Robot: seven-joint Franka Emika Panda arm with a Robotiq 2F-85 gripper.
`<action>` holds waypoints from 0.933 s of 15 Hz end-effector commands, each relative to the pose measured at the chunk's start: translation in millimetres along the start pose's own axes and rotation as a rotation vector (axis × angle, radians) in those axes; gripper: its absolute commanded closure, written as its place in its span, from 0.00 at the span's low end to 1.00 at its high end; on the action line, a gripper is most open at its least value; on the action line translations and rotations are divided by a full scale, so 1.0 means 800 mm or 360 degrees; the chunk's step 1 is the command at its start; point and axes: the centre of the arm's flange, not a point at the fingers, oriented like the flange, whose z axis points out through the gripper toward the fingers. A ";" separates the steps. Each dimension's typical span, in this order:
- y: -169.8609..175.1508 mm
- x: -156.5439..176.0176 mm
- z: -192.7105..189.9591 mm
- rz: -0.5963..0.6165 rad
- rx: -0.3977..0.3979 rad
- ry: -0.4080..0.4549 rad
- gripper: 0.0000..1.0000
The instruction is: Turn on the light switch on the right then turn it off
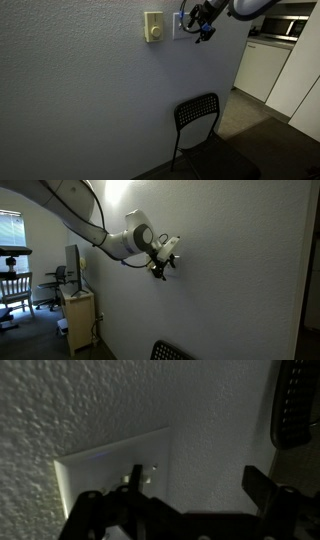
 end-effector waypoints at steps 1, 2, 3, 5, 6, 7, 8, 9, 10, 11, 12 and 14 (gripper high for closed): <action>-0.012 0.005 0.002 0.0032 0.0060 -0.0021 0.00; -0.012 0.008 -0.006 0.0030 0.0064 -0.0023 0.00; -0.013 0.011 -0.014 0.0032 0.0066 -0.0025 0.00; -0.018 0.017 -0.023 0.0023 0.0087 -0.0036 0.00; -0.024 0.022 -0.027 0.0026 0.0099 -0.0039 0.00; -0.028 0.025 -0.032 0.0026 0.0104 -0.0032 0.00; -0.033 0.029 -0.038 0.0026 0.0113 -0.0027 0.00; -0.038 0.034 -0.042 0.0026 0.0129 -0.0026 0.00; -0.044 0.037 -0.046 0.0024 0.0152 -0.0031 0.00; -0.049 0.039 -0.048 0.0026 0.0171 -0.0042 0.00; -0.054 0.040 -0.051 0.0026 0.0193 -0.0043 0.00; -0.064 0.041 -0.055 0.0030 0.0225 -0.0051 0.00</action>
